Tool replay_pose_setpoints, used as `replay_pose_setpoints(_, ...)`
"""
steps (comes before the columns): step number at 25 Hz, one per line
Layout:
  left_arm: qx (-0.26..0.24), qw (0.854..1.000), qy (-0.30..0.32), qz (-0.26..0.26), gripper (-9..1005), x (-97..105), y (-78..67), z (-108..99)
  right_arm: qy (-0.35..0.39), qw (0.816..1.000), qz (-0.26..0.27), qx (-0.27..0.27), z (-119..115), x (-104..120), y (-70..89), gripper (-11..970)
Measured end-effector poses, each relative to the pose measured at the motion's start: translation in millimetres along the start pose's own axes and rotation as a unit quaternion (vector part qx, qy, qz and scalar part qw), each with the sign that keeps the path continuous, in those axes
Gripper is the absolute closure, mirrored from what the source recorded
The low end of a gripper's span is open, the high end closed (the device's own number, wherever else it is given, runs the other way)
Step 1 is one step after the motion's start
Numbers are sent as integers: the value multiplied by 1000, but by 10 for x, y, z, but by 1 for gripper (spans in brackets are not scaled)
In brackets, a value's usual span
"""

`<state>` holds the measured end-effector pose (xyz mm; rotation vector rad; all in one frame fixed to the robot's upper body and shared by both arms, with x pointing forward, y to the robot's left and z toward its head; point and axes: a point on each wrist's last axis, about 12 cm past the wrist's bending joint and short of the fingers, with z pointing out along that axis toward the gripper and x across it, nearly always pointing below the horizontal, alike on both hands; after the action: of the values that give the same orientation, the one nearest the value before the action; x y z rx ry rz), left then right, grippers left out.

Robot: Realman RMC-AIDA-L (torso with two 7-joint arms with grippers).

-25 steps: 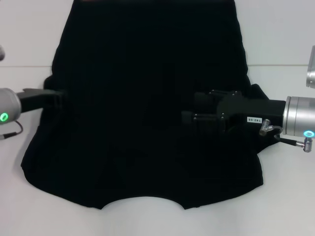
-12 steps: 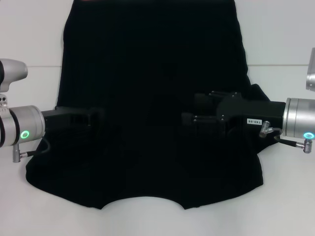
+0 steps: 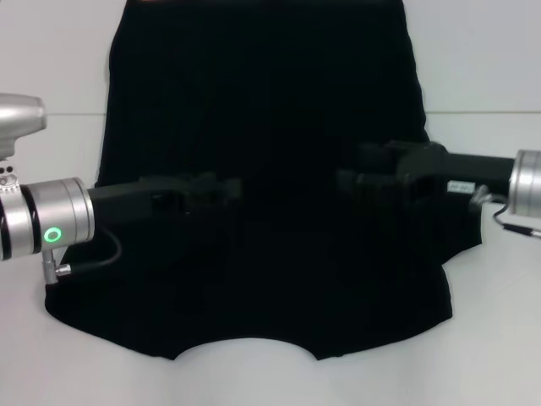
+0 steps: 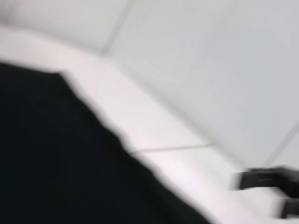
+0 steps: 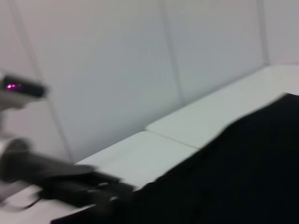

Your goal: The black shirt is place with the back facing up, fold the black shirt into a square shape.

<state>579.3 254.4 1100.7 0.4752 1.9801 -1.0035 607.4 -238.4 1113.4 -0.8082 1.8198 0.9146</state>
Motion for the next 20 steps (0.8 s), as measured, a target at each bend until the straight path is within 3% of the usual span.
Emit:
replay_pose_setpoints(4, 81, 994, -49, 49, 397, 103, -163, 31, 16, 996, 84, 37, -154, -67, -165, 143)
replay_pose_setpoints(7, 111, 986, -67, 109, 296, 211, -251, 98, 47, 985, 148, 71, -291, -48, -283, 144)
replay_pose_setpoints(12, 132, 973, -58, 180, 174, 346, -347, 213, 90, 960, 230, 132, -550, 53, -439, 144)
replay_pose_setpoints(13, 136, 971, -52, 189, 155, 365, -360, 230, 96, 948, 262, 152, -657, 99, -485, 144)
replay_pose_setpoints(20, 139, 962, -31, 232, 44, 423, -369, 261, 94, 916, 336, 197, -918, 263, -553, 143)
